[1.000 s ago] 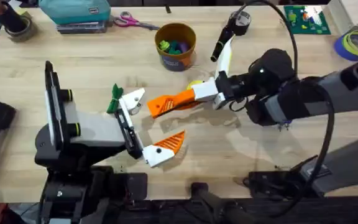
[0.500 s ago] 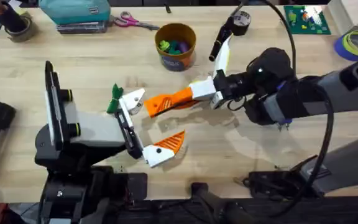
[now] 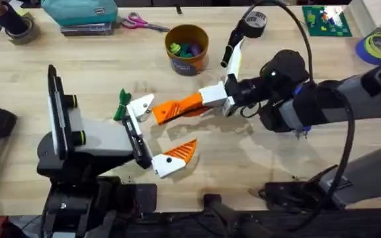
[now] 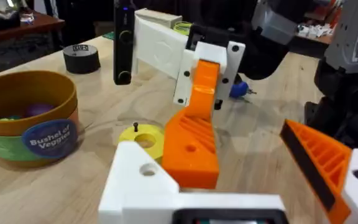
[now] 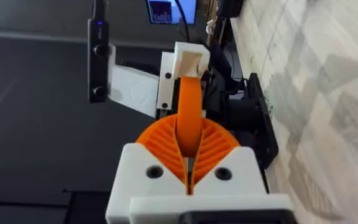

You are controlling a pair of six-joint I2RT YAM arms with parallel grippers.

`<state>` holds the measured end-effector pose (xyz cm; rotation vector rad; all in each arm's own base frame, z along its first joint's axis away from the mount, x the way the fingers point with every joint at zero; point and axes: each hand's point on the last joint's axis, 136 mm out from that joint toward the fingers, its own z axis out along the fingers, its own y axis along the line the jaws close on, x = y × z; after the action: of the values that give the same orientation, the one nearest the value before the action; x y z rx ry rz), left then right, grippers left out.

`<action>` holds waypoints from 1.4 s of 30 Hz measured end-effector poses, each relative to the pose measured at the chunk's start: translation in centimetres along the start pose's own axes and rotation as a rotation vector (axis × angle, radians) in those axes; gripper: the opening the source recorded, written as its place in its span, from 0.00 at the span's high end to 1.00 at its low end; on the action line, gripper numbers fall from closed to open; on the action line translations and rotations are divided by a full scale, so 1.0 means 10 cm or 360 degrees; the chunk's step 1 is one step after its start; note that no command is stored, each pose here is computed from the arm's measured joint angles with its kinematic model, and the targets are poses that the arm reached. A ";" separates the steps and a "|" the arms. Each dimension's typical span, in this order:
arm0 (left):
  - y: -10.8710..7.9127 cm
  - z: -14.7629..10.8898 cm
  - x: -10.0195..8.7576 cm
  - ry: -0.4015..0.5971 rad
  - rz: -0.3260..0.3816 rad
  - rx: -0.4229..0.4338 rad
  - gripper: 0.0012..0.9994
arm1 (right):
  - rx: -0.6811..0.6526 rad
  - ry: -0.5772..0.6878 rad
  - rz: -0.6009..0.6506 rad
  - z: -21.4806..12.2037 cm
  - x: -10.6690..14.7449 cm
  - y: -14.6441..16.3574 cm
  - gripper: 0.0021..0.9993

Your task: Pick up the gripper from the table and insert it into the empty holder that is missing its gripper. Then pick up a screw, insert it into the mounting hole, and use the screwdriver to tighten it. Finally, clean up the table by picking up the vegetable and placing it into the bucket.

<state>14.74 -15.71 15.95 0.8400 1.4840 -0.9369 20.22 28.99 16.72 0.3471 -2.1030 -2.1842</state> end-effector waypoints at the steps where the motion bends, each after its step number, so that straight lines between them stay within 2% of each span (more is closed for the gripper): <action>1: 0.00 0.00 0.00 0.0000 0.0000 0.0000 0.01 | 0.0000 0.0001 0.0000 0.01 0.00 0.00 0.99; 42: 0.00 0.00 0.00 0.0000 0.0000 0.0000 0.01 | -0.0012 -0.0026 -0.0028 0.06 -0.01 0.03 0.99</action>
<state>14.74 -15.71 15.95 0.8401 1.4839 -0.9367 20.17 29.59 17.01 0.3498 -2.1076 -2.2115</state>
